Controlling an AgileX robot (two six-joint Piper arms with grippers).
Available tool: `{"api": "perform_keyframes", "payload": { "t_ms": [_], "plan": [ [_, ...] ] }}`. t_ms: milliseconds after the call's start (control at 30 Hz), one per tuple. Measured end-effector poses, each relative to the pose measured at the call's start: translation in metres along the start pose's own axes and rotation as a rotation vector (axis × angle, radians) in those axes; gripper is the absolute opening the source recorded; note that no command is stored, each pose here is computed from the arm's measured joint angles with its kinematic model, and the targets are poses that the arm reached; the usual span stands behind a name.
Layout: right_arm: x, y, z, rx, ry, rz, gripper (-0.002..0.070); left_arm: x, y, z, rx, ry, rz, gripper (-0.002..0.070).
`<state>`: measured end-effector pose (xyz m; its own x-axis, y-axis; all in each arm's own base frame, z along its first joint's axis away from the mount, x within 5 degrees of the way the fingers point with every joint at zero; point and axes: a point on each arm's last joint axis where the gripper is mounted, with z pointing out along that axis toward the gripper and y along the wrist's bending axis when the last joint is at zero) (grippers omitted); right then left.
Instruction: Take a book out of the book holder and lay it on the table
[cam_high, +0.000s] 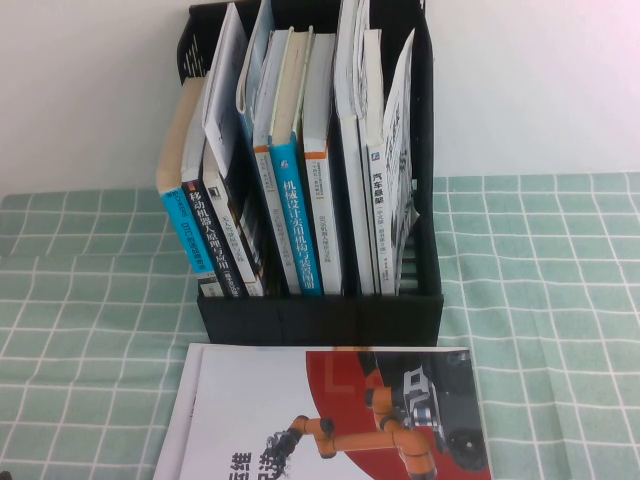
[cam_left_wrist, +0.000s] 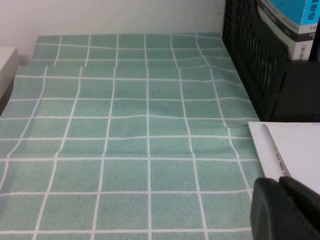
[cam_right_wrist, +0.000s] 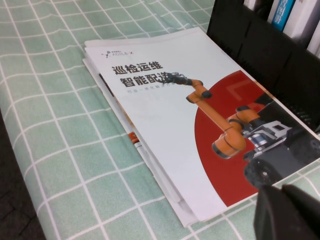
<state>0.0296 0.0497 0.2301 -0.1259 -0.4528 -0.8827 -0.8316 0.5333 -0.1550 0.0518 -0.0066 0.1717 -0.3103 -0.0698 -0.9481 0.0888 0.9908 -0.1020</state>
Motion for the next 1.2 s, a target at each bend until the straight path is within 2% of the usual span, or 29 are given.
{"api": "perform_keyframes", "payload": {
  "t_ms": [1200],
  "plan": [
    [0.0,0.0,0.0,0.0,0.0,0.0,-0.0002,0.0,0.0001,0.0,-0.002,0.0,-0.022,-0.0003]
  ]
}}
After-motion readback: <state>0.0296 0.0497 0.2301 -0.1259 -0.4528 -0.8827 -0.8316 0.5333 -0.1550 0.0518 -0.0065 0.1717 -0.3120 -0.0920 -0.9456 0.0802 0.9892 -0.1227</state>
